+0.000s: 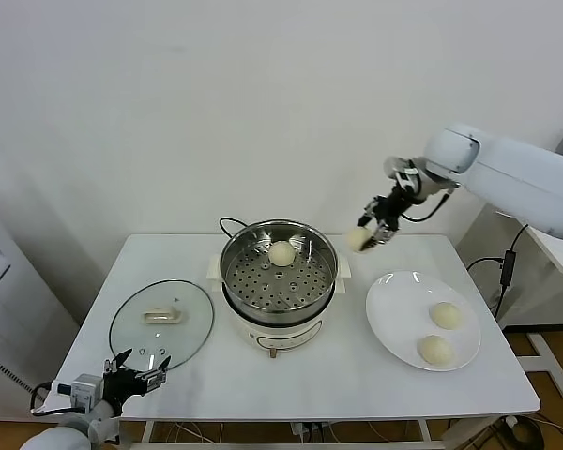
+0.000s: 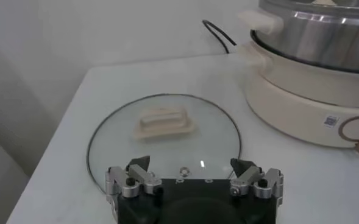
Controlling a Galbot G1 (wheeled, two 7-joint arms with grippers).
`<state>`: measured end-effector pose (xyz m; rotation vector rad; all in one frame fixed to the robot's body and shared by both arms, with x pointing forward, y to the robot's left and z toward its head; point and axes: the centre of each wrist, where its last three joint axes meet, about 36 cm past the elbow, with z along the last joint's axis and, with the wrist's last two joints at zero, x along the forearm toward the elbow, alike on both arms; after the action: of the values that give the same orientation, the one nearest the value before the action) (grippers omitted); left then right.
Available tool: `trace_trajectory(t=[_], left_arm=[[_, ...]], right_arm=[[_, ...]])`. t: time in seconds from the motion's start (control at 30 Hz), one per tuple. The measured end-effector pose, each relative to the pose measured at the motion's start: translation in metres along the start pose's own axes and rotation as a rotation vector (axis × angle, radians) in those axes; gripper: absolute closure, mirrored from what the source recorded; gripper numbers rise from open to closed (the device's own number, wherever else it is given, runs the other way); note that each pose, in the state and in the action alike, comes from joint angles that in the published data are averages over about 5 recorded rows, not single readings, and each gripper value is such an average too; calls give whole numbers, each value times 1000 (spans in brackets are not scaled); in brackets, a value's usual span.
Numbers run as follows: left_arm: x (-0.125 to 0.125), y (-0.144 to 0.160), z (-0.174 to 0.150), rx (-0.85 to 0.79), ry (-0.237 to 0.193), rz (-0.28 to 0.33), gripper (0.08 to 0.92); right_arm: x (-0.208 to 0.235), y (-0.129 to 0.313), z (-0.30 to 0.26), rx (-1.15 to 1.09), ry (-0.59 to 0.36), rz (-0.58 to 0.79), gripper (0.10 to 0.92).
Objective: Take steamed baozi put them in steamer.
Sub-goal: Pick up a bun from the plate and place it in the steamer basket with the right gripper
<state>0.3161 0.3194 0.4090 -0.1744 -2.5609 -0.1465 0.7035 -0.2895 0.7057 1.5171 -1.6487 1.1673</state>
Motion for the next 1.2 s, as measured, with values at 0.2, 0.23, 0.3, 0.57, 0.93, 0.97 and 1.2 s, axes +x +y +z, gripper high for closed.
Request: trace_trajectory(t=[0.2, 0.23, 0.3, 0.57, 0.93, 0.97, 1.2], left_arm=[[0, 0, -1, 0, -6, -1, 177], [0, 0, -1, 0, -6, -1, 177], [0, 0, -1, 1, -7, -1, 177], [-2, 0, 0, 2, -4, 0, 177], [-2, 1, -1, 3, -8, 2, 177], [-2, 1, -1, 3, -8, 2, 177], [-2, 1, 0, 4, -7, 3, 177]], right_arm=[[-16, -2, -40, -29, -67, 5, 505], [-20, -2, -46, -34, -73, 5, 505], [-30, -3, -57, -42, -84, 3, 505], [-82, 1, -90, -67, -94, -24, 505], [-146, 11, -118, -78, -82, -47, 505], [-150, 11, -119, -78, -81, -48, 505], [-183, 15, -128, -86, -61, -45, 505]])
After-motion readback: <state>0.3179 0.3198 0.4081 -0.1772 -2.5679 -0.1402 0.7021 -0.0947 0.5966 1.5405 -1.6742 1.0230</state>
